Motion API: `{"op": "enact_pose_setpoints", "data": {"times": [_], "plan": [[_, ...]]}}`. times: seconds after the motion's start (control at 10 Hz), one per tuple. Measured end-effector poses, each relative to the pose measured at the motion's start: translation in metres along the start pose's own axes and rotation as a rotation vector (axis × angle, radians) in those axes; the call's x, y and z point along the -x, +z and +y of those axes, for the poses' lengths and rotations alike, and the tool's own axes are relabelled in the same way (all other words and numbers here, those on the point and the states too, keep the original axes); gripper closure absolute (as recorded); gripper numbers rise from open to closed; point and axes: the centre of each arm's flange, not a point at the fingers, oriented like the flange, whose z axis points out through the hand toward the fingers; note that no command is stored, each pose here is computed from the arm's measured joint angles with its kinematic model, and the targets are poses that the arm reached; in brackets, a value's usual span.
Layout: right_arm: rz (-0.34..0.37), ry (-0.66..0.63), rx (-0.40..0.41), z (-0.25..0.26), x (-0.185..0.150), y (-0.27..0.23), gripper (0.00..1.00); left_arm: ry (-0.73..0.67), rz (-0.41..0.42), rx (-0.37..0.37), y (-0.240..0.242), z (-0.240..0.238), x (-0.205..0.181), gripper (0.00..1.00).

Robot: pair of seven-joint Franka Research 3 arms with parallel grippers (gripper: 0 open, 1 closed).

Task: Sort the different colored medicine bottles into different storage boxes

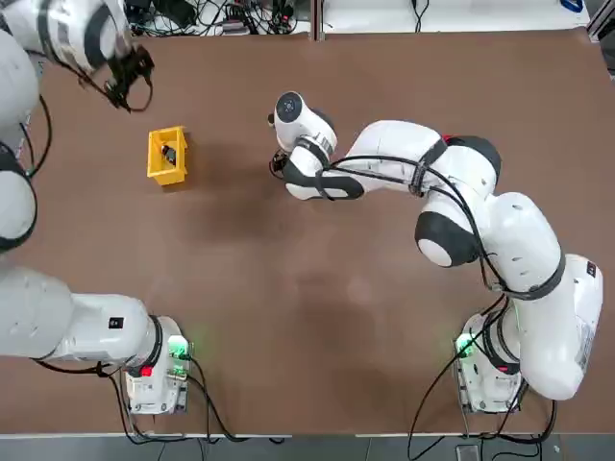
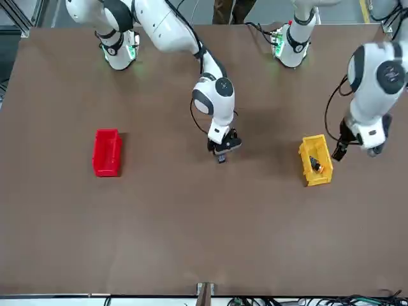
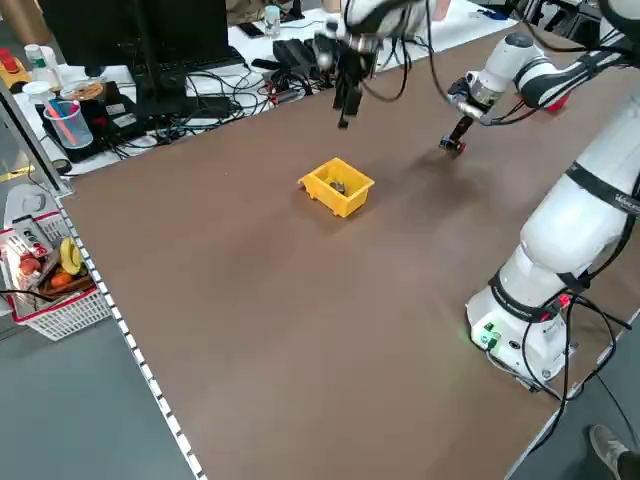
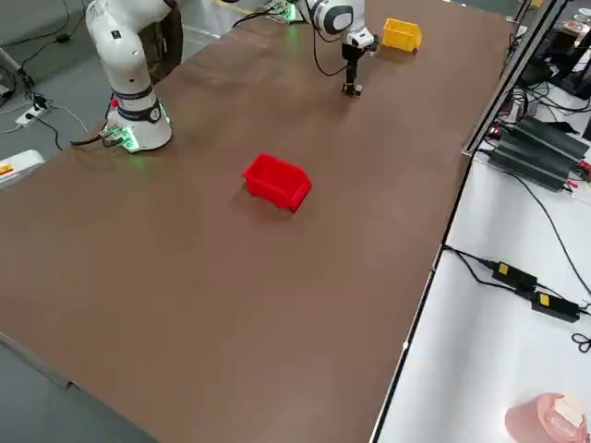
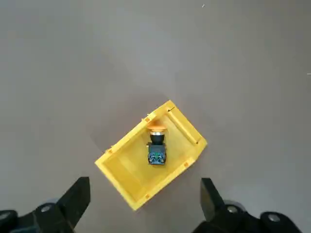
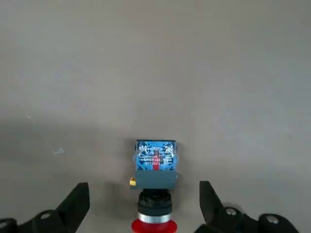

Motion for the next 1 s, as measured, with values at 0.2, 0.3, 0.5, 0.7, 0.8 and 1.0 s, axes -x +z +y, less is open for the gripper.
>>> {"op": "enact_pose_setpoints", "data": {"times": [0.2, 0.3, 0.5, 0.7, 0.8, 1.0], "plan": [[-0.006, 0.0, 0.005, -0.004, 0.006, 0.006, 0.0, 0.149, -0.02, 0.034, -0.069, 0.008, -0.01, 0.0], [-0.011, -0.008, 0.008, -0.008, 0.012, 0.01, 0.0, 0.24, -0.028, 0.051, -0.09, 0.008, -0.014, 0.0], [-0.017, -0.021, 0.013, -0.015, 0.021, 0.017, 0.01, 0.457, -0.037, 0.064, -0.117, 0.006, -0.02, 0.0], [-0.015, -0.02, 0.012, -0.016, 0.021, 0.016, 0.32, 0.651, -0.041, 0.074, -0.14, 0.007, -0.021, 0.0], [-0.013, -0.01, 0.012, -0.016, 0.02, 0.016, 0.49, 0.691, -0.049, 0.081, -0.152, 0.007, -0.021, 0.0], [0.002, 0.03, 0.018, -0.012, 0.013, 0.012, 0.6, 0.714, -0.066, 0.101, -0.163, 0.011, -0.023, 0.0]]}}
